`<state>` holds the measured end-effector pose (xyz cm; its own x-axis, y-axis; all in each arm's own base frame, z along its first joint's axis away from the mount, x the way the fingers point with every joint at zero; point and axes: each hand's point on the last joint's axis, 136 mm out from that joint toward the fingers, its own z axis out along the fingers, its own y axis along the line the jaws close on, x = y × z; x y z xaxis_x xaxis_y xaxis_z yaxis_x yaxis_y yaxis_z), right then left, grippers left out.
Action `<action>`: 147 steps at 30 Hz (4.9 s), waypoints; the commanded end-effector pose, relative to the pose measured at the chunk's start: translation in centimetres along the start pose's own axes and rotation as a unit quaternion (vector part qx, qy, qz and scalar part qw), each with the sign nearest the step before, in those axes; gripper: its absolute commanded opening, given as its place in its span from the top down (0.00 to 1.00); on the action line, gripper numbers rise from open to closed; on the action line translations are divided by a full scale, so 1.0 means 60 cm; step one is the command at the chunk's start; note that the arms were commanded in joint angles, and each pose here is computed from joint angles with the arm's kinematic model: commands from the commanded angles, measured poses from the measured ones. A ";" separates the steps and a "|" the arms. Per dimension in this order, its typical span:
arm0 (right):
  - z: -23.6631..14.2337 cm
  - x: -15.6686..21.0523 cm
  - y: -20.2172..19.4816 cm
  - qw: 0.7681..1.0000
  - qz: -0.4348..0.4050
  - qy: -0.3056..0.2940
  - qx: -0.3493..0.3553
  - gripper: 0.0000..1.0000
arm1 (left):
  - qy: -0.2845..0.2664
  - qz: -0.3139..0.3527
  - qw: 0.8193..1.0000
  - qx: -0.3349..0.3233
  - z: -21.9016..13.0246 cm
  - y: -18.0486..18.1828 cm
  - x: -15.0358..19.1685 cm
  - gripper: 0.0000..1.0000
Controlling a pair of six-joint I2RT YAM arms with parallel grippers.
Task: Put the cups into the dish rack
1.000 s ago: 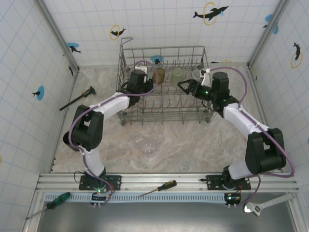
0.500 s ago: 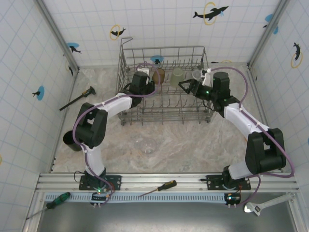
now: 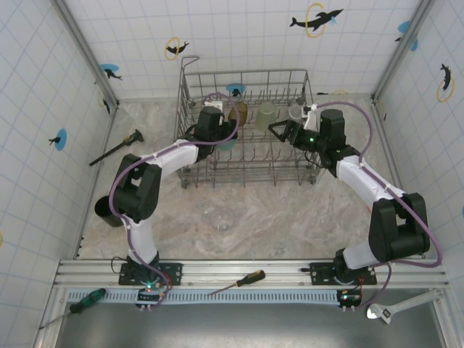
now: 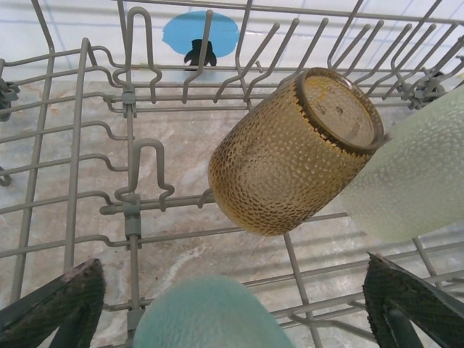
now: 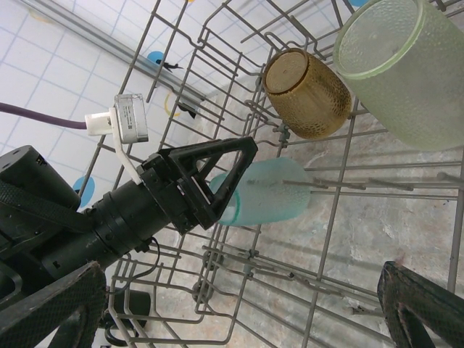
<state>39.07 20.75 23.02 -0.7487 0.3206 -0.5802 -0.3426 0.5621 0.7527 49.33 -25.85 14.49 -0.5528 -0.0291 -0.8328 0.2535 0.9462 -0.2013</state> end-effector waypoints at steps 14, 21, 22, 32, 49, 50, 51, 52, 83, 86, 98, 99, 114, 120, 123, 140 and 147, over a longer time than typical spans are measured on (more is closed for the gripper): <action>-0.017 -0.006 0.011 1.000 -0.010 -0.015 -0.008 0.00 | -0.097 -0.047 0.994 0.026 -0.103 -0.030 -0.145 0.03; -0.019 0.000 0.007 1.000 -0.009 -0.013 -0.007 0.00 | -0.122 -0.067 0.990 0.014 -0.160 -0.022 -0.187 0.03; -0.019 0.000 0.006 1.000 -0.009 -0.013 -0.006 0.00 | -0.123 -0.069 0.990 0.009 -0.169 -0.019 -0.190 0.03; -0.018 0.009 -0.007 1.000 -0.006 -0.009 0.003 0.00 | -0.109 -0.135 0.977 -0.127 -0.242 0.072 -0.160 0.03; -0.034 0.016 -0.043 0.999 -0.017 0.005 0.034 0.00 | -0.048 -0.180 0.938 -0.291 -0.352 0.204 -0.027 0.02; -0.035 0.016 -0.046 0.999 -0.018 0.004 0.037 0.00 | -0.048 -0.180 0.937 -0.294 -0.359 0.208 -0.025 0.02; -0.036 0.017 -0.050 0.999 -0.017 0.004 0.038 0.00 | -0.048 -0.179 0.937 -0.295 -0.365 0.210 -0.025 0.02; -0.036 0.018 -0.052 0.999 -0.015 0.005 0.039 0.00 | -0.050 -0.181 0.937 -0.293 -0.372 0.211 -0.027 0.02; -0.016 0.024 -0.047 0.999 0.001 0.037 0.036 0.00 | 0.074 -0.264 0.881 -0.385 -0.481 0.394 0.160 0.03; -0.012 0.028 -0.040 0.999 0.000 0.041 0.035 0.00 | 0.088 -0.274 0.875 -0.389 -0.479 0.409 0.184 0.02; -0.002 0.041 -0.034 0.998 -0.003 0.052 0.037 0.00 | 0.127 -0.326 0.838 -0.418 -0.483 0.474 0.258 0.07; -0.001 0.041 -0.034 0.998 -0.003 0.052 0.036 0.00 | 0.127 -0.327 0.837 -0.420 -0.482 0.479 0.262 0.08; 0.009 0.049 -0.046 0.997 0.005 0.062 0.039 0.00 | 0.139 -0.336 0.812 -0.456 -0.483 0.515 0.295 0.43; 0.008 0.046 -0.042 0.997 0.005 0.062 0.038 0.00 | 0.141 -0.336 0.811 -0.458 -0.478 0.519 0.304 0.48; 0.006 0.046 -0.043 0.997 0.005 0.061 0.041 0.00 | 0.151 -0.337 0.810 -0.456 -0.474 0.519 0.313 0.65; 0.005 0.045 -0.043 0.997 0.006 0.061 0.041 0.00 | 0.147 -0.340 0.824 -0.429 -0.471 0.506 0.290 1.00; 0.003 0.047 -0.043 0.997 0.006 0.062 0.041 0.00 | 0.111 -0.359 0.847 -0.376 -0.462 0.480 0.253 1.00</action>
<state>37.26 20.11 17.45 -0.8423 0.2324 -0.4863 -0.2502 0.6306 0.7347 25.61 10.72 8.97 -0.5098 -0.7027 -0.4964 -0.7714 0.6288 -0.0979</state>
